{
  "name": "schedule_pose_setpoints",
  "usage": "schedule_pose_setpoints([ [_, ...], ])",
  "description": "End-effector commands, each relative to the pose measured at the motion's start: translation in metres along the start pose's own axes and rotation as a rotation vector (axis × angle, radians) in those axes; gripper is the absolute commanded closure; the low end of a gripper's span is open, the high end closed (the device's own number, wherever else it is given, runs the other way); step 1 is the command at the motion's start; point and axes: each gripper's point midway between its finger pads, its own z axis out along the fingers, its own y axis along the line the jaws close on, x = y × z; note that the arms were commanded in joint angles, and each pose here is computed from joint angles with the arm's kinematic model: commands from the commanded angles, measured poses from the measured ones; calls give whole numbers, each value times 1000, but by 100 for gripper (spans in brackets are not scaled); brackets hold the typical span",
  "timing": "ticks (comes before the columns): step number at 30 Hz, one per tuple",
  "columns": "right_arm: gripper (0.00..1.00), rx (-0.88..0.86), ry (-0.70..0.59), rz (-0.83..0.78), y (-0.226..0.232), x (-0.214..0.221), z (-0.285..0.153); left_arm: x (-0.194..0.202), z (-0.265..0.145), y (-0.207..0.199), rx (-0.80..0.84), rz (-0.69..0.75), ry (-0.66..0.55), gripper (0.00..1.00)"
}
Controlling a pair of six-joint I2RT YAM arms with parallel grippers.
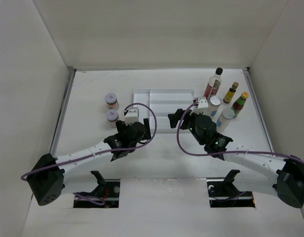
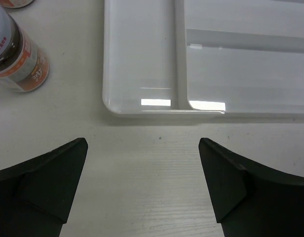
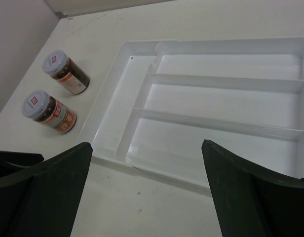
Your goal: Organize the condiment bottles
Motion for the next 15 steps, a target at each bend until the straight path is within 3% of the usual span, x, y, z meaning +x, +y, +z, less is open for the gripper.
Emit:
schedule_pose_setpoints([
  [1,0,-18,-80,19,4,-22,1,-33,-3,-7,-2,-20,-79,0],
  [13,0,61,-161,47,-14,-37,-7,-134,-25,-11,-30,-57,-315,0],
  [14,15,33,-161,53,-9,-38,-8,-144,-28,-10,-33,-67,-346,0],
  [15,41,3,-158,62,-4,-38,-8,-154,-30,-6,-37,-79,-373,0],
])
